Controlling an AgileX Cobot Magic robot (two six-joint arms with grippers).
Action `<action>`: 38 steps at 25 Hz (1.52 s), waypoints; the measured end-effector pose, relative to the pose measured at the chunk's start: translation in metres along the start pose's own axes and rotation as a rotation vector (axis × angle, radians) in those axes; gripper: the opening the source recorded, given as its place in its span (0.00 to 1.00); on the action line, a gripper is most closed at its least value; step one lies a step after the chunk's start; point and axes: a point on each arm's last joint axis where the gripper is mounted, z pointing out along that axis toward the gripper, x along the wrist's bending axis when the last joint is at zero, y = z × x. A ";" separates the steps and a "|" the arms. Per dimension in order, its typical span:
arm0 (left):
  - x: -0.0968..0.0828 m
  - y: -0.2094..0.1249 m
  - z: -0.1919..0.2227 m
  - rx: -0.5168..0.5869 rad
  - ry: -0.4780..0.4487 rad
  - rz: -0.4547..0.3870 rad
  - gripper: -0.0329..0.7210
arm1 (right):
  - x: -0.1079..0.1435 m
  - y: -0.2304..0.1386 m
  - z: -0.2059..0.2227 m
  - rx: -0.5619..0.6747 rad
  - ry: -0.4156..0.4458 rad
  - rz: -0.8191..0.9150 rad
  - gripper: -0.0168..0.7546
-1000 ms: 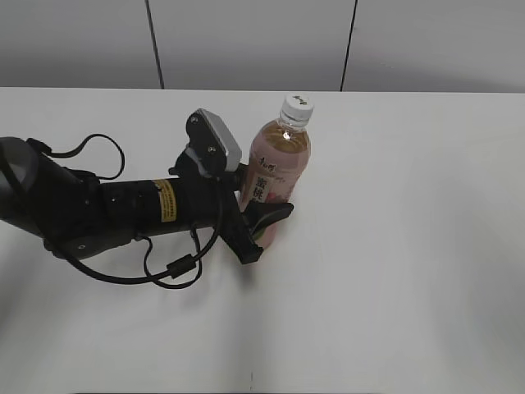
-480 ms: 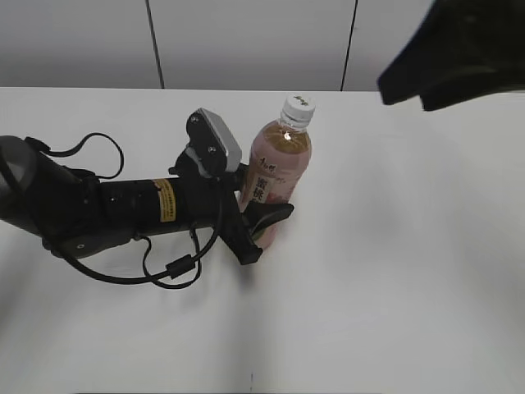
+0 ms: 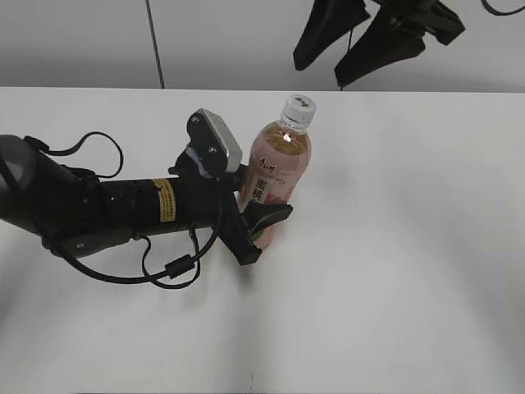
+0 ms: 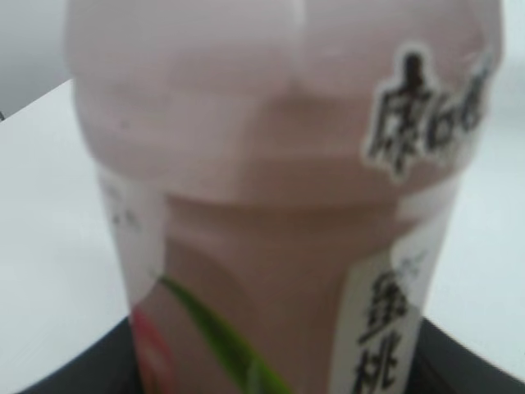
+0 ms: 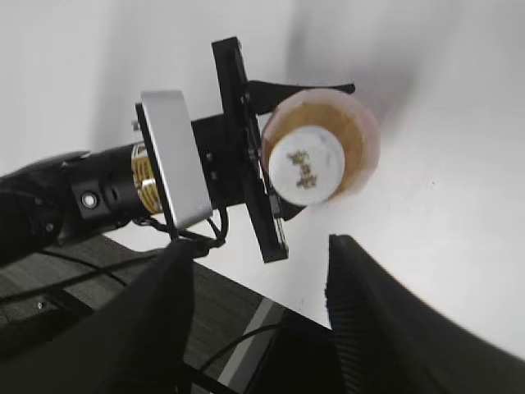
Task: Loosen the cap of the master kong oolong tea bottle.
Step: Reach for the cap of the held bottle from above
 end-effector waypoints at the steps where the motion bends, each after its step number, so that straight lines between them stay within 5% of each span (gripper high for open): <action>1: 0.000 0.000 0.000 0.000 0.000 0.000 0.55 | -0.001 0.004 0.004 0.002 -0.002 0.016 0.54; 25: 0.001 0.000 -0.001 0.013 0.006 0.001 0.55 | -0.019 0.017 0.048 0.095 -0.037 0.427 0.54; 38: 0.005 0.005 -0.005 0.055 0.045 0.049 0.55 | -0.016 0.017 0.048 0.098 0.004 0.473 0.53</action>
